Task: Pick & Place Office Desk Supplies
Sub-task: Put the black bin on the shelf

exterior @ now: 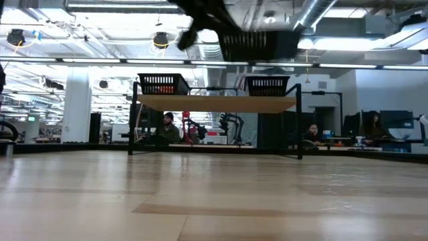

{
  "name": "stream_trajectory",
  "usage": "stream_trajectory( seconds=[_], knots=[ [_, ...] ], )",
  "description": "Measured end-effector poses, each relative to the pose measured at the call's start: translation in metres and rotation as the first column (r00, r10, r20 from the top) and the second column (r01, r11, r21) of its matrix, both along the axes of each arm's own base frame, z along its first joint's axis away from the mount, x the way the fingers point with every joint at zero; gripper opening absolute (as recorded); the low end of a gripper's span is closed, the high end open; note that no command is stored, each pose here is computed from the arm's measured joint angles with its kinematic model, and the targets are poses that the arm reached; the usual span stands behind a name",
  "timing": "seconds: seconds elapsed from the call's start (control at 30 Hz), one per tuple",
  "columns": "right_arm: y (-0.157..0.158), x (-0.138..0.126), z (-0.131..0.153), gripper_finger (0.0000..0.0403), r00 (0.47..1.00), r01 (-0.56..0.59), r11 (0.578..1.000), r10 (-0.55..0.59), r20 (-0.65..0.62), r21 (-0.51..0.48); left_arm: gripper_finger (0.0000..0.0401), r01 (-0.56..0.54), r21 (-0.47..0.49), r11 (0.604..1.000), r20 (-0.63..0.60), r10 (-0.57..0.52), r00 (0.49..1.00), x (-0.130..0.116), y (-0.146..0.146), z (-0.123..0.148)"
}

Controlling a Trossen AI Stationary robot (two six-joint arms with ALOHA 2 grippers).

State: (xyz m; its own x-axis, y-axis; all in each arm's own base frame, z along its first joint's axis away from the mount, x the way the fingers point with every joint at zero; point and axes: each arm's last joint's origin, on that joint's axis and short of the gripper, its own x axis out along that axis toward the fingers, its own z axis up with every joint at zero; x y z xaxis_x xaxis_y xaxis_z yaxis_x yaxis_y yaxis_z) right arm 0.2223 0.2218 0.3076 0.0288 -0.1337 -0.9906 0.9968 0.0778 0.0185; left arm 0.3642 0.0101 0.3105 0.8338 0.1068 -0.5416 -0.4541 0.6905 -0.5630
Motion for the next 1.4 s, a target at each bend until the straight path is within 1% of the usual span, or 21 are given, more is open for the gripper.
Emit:
stream_trajectory(
  seconds=[0.1, 0.27, 0.33, 0.4, 0.5, 0.57, 0.67, 0.77, 0.83, 1.07, 1.13, 1.23, 1.4],
  knots=[
    [0.0, -0.003, 0.004, 0.0118, 0.999, -0.014, 1.0, 0.014, 0.038, -0.02, 0.0001, -0.07, -0.006, 0.998, 0.048, 0.071, 0.996, -0.021, 0.013, 0.023],
    [-0.007, 0.002, 0.005, 0.0118, 0.996, -0.074, 0.996, 0.076, 0.043, -0.043, 0.0, -0.225, -0.012, 0.974, 0.092, 0.225, 0.97, -0.05, 0.043, 0.047],
    [-0.011, 0.007, 0.005, 0.0118, 0.993, -0.11, 0.993, 0.112, 0.039, -0.042, 0.0, -0.304, -0.035, 0.952, 0.076, 0.305, 0.949, -0.059, 0.06, 0.049],
    [-0.015, 0.011, 0.005, 0.0118, 0.988, -0.149, 0.988, 0.151, 0.035, -0.042, 0.0, -0.371, -0.068, 0.926, 0.087, 0.376, 0.922, -0.063, 0.078, 0.049],
    [-0.021, 0.018, 0.005, 0.0118, 0.978, -0.204, 0.978, 0.206, 0.03, -0.042, 0.0, -0.433, -0.121, 0.893, 0.099, 0.444, 0.89, -0.068, 0.103, 0.048],
    [-0.023, 0.02, 0.005, 0.0118, 0.972, -0.231, 0.972, 0.232, 0.029, -0.041, 0.0, -0.473, -0.138, 0.87, 0.096, 0.487, 0.868, -0.07, 0.115, 0.046],
    [-0.025, 0.023, 0.005, 0.0118, 0.965, -0.259, 0.965, 0.261, 0.036, -0.04, 0.0, -0.509, -0.147, 0.848, 0.07, 0.522, 0.85, -0.074, 0.128, 0.041],
    [-0.024, 0.024, 0.005, 0.0118, 0.959, -0.281, 0.959, 0.282, 0.036, -0.039, 0.0, -0.529, -0.146, 0.836, 0.04, 0.54, 0.841, -0.073, 0.137, 0.035],
    [-0.024, 0.023, 0.005, 0.0118, 0.957, -0.286, 0.958, 0.287, 0.036, -0.039, 0.0, -0.538, -0.143, 0.831, 0.012, 0.545, 0.838, -0.072, 0.14, 0.029],
    [-0.018, 0.018, 0.005, 0.0118, 0.95, -0.31, 0.95, 0.311, 0.036, -0.039, 0.0003, -0.542, -0.136, 0.829, -0.081, 0.536, 0.84, -0.053, 0.148, -0.001],
    [-0.016, 0.017, 0.005, 0.0118, 0.949, -0.312, 0.949, 0.314, 0.036, -0.038, 0.0011, -0.537, -0.143, 0.831, -0.099, 0.528, 0.844, -0.049, 0.149, -0.006],
    [-0.014, 0.015, 0.005, 0.0118, 0.952, -0.301, 0.953, 0.302, 0.04, -0.035, 0.0035, -0.543, -0.138, 0.828, -0.111, 0.532, 0.839, -0.048, 0.151, -0.01],
    [-0.008, 0.01, 0.005, 0.0118, 0.955, -0.291, 0.956, 0.292, 0.047, -0.031, 0.0076, -0.579, -0.104, 0.809, -0.096, 0.571, 0.815, -0.052, 0.156, -0.007]
  ],
)
